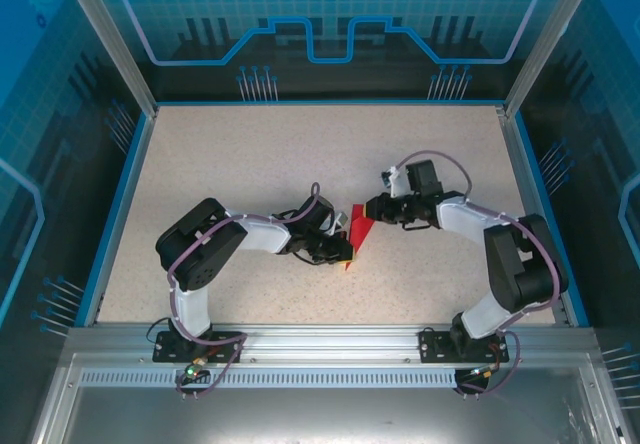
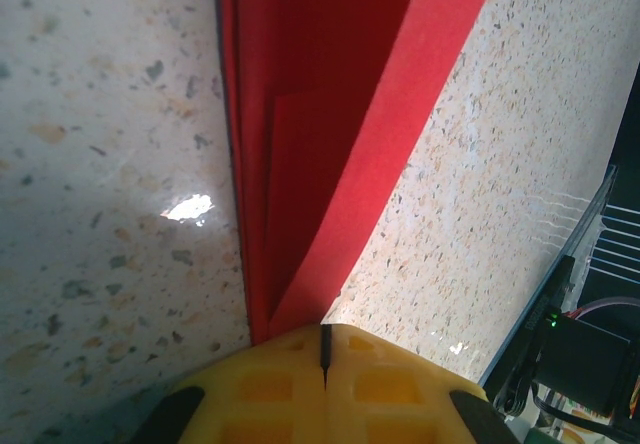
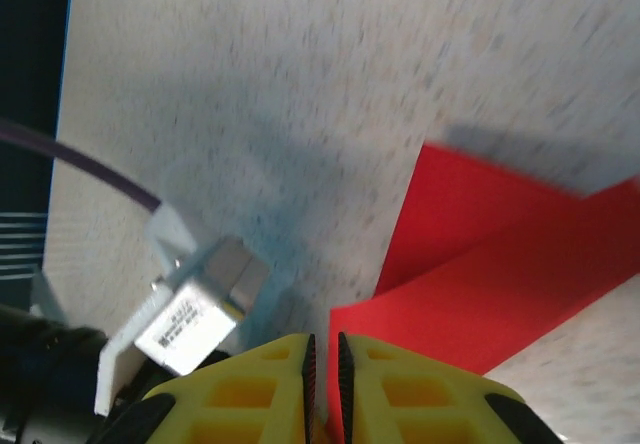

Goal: Fold a paper plane with a square sheet of paper (fold left side to right side)
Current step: Fold the wing for the fifth time at the center of the table.

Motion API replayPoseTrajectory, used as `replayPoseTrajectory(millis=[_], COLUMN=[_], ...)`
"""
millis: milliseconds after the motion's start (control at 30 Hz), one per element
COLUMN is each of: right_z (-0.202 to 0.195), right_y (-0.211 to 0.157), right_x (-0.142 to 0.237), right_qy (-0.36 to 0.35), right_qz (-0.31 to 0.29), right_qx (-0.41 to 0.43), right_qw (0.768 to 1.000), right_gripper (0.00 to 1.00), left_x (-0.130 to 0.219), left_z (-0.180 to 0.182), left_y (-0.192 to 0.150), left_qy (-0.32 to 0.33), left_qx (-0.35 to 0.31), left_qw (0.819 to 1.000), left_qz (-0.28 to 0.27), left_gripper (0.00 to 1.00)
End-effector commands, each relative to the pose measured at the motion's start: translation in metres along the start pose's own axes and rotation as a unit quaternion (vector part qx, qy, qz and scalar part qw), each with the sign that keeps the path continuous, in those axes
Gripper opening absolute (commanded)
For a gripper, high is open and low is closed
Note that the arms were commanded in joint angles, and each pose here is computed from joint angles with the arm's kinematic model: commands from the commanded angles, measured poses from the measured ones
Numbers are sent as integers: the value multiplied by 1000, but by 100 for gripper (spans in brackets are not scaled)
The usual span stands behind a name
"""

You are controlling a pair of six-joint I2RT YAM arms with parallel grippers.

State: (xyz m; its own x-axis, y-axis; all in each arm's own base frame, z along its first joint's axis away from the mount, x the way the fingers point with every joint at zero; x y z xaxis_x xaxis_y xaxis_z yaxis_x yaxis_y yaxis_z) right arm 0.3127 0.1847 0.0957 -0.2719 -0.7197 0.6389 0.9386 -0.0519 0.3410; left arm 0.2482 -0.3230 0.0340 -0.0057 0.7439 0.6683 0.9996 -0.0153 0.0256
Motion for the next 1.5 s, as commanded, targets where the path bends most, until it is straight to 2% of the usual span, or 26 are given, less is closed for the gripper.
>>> replayPoseTrajectory(millis=[0,367,600,767,1100,1467], right_z=[10,-16,-38,-45,-48,-44], right_y=[-9,-24,-28,-27,-40,-42], right_x=[-20,-53,-52,-51,-54,-56], right_qy=[35,-6,-67,-73,-84,-85], right_qz=[21,61,71,69,98,104], right_qx=[-12,-40,-50,-55,-69,-65], right_qw=[999,997,994,993,989,989], right_gripper=[16,15,15,15,5,4], left_x=[0,3,9,8,25,4], left_z=[40,35,22,20,-39,-35], left_y=[-19,-18,-14,-14,7,21], left_qy=[77,72,59,50,-21,-13], left_qx=[50,47,33,34,-12,-7], left_qw=[996,996,998,998,1000,1000], left_qz=[22,20,15,17,4,13], left_gripper=[0,0,0,0,0,0])
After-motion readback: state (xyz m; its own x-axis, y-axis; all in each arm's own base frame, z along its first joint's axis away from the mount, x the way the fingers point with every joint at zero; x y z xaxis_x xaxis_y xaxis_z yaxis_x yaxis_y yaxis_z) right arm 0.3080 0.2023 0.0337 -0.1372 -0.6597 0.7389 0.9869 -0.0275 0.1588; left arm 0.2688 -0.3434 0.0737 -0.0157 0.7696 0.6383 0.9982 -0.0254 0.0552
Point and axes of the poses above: each hand's point on the last joint's axis, 136 mm out from that joint toward the fingers, its own x axis back along the fingers, its own z axis along the line the jaws close on, y = z × x, the point moved 3 cm from there along x, back along the fingers, and after that the axes turned 1 degree about x, right-handed, at the moved point
